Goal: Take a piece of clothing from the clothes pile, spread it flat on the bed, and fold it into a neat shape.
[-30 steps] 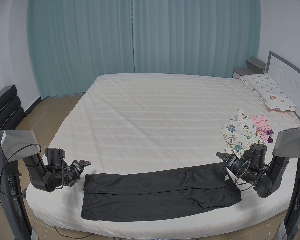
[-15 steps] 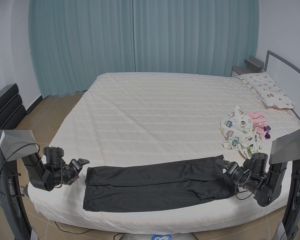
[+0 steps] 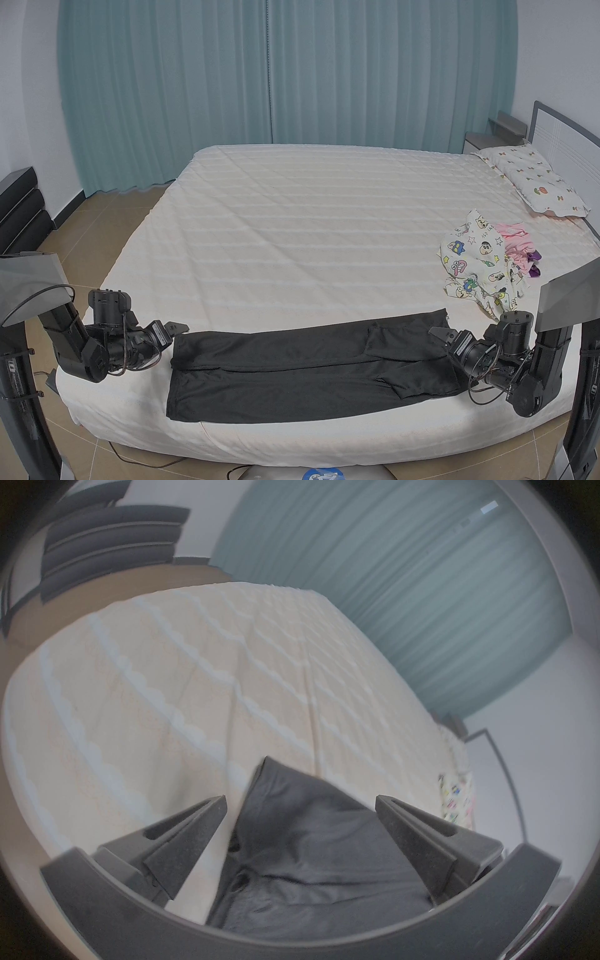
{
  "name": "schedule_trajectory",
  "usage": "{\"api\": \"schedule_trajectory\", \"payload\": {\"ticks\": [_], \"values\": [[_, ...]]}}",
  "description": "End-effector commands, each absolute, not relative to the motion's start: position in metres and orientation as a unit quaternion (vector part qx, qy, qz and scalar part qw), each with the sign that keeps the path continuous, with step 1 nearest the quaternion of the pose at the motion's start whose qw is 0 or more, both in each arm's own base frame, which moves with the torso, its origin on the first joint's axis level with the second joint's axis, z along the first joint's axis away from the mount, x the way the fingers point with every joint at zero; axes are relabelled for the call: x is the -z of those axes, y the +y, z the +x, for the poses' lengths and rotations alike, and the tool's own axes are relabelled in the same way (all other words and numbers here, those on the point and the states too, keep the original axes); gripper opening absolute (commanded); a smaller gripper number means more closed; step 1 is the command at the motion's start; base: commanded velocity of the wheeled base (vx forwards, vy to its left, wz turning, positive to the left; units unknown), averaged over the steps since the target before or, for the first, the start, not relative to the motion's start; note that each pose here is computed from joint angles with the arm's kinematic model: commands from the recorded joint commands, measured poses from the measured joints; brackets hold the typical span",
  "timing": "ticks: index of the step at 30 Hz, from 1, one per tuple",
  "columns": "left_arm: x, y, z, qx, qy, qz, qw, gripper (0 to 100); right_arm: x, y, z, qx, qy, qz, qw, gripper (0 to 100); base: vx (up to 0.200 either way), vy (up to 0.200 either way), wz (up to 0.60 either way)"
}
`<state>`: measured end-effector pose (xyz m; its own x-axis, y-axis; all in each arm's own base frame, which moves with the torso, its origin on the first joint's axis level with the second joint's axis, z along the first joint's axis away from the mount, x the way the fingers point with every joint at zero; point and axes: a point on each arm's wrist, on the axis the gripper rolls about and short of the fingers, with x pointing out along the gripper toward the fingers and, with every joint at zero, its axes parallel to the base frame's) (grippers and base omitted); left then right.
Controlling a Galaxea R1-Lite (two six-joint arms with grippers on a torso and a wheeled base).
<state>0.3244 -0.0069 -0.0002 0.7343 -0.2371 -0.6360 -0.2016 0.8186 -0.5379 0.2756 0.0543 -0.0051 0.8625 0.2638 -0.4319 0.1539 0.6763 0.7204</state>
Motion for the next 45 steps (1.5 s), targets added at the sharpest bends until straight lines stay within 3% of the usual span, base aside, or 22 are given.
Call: {"api": "schedule_trajectory", "payload": {"ticks": [1, 25, 26, 45], "values": [[0.023, -0.017, 0.324, 0.006, 0.405, -0.263, 0.876, 100, 0.004, 0.055, 0.275, -0.035, 0.256, 0.402, 0.879, 100, 0.000, 0.000, 0.00], [0.037, -0.037, 0.322, 0.021, 0.425, -0.218, 0.878, 100, 0.004, 0.055, 0.274, -0.034, 0.257, 0.401, 0.879, 100, 0.000, 0.000, 0.00], [0.037, -0.037, 0.322, 0.022, 0.426, -0.215, 0.879, 0, 0.004, 0.055, 0.274, -0.034, 0.256, 0.401, 0.879, 100, 0.000, 0.000, 0.00], [0.026, -0.020, 0.320, -0.012, 0.407, -0.198, 0.892, 0, 0.004, 0.054, 0.273, -0.033, 0.257, 0.402, 0.878, 100, 0.000, 0.000, 0.00]]}}
